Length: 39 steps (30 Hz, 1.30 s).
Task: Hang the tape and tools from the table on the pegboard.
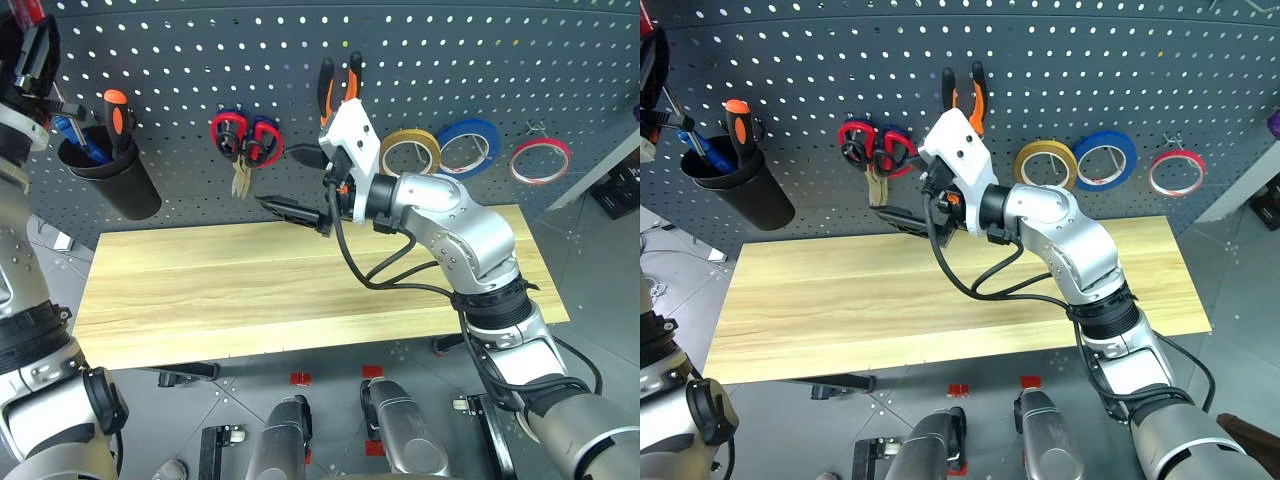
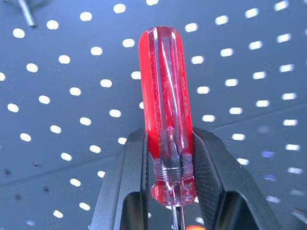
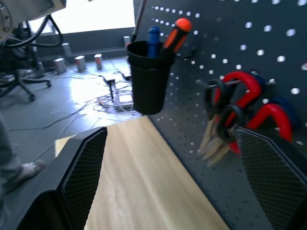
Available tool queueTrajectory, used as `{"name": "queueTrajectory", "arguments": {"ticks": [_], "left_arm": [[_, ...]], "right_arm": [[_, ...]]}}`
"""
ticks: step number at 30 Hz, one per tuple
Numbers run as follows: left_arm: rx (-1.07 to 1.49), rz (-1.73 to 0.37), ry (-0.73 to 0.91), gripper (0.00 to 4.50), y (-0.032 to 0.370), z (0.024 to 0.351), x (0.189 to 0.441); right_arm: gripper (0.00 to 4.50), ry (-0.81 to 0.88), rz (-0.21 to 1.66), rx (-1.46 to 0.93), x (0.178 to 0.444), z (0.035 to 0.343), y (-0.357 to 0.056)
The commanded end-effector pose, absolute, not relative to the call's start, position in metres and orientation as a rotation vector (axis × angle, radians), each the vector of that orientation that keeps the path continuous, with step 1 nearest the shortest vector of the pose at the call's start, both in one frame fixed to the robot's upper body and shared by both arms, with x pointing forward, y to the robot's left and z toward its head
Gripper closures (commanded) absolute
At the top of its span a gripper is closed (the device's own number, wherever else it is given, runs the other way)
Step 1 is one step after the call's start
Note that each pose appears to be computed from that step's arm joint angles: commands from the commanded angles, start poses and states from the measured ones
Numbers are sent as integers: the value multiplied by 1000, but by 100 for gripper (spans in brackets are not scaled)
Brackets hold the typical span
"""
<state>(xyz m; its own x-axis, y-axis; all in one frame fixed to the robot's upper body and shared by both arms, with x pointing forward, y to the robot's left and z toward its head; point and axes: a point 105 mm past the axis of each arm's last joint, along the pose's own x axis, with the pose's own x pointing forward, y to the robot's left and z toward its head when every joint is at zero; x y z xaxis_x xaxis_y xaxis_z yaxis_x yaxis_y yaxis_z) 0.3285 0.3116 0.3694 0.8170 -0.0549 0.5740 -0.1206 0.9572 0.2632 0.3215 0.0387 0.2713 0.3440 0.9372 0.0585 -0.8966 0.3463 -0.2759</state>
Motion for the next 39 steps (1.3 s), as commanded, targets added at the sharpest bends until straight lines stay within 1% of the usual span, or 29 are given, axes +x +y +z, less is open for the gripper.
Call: {"name": "queueTrajectory", "arguments": {"ticks": [1, 5, 12, 14, 15, 20, 21, 24, 27, 29, 33, 37, 39], "left_arm": [[365, 66, -693, 358, 316, 384, 327], [377, 89, -700, 358, 319, 375, 334], [329, 160, -703, 358, 333, 358, 330], [323, 182, -717, 284, 335, 358, 325], [320, 189, -722, 261, 336, 357, 324], [324, 196, -725, 105, 336, 356, 321], [324, 190, -728, 84, 334, 356, 320], [337, 184, -746, 84, 330, 359, 316], [353, 179, -783, 84, 320, 371, 305], [300, 150, -776, 84, 310, 370, 297], [278, 100, -657, 84, 287, 343, 285], [233, 153, -527, 84, 284, 309, 276], [214, 218, -436, 84, 288, 283, 273]], "right_arm": [[0, -295, 1197, -201, 315, 292, 40], [0, -301, 1214, -194, 311, 292, 41], [0, -304, 1243, -186, 305, 292, 42], [0, -303, 1249, -184, 305, 292, 42], [0, -304, 1250, -183, 305, 292, 42], [0, -307, 1255, -182, 305, 292, 42], [0, -309, 1256, -182, 304, 292, 42], [0, -315, 1257, -175, 304, 293, 41], [0, -335, 1254, -165, 304, 294, 36], [0, -345, 1257, -163, 302, 291, 29], [0, -329, 1266, -154, 298, 276, 12], [0, -255, 1280, -135, 294, 252, -3], [0, -219, 1268, -134, 292, 234, -10]]}}
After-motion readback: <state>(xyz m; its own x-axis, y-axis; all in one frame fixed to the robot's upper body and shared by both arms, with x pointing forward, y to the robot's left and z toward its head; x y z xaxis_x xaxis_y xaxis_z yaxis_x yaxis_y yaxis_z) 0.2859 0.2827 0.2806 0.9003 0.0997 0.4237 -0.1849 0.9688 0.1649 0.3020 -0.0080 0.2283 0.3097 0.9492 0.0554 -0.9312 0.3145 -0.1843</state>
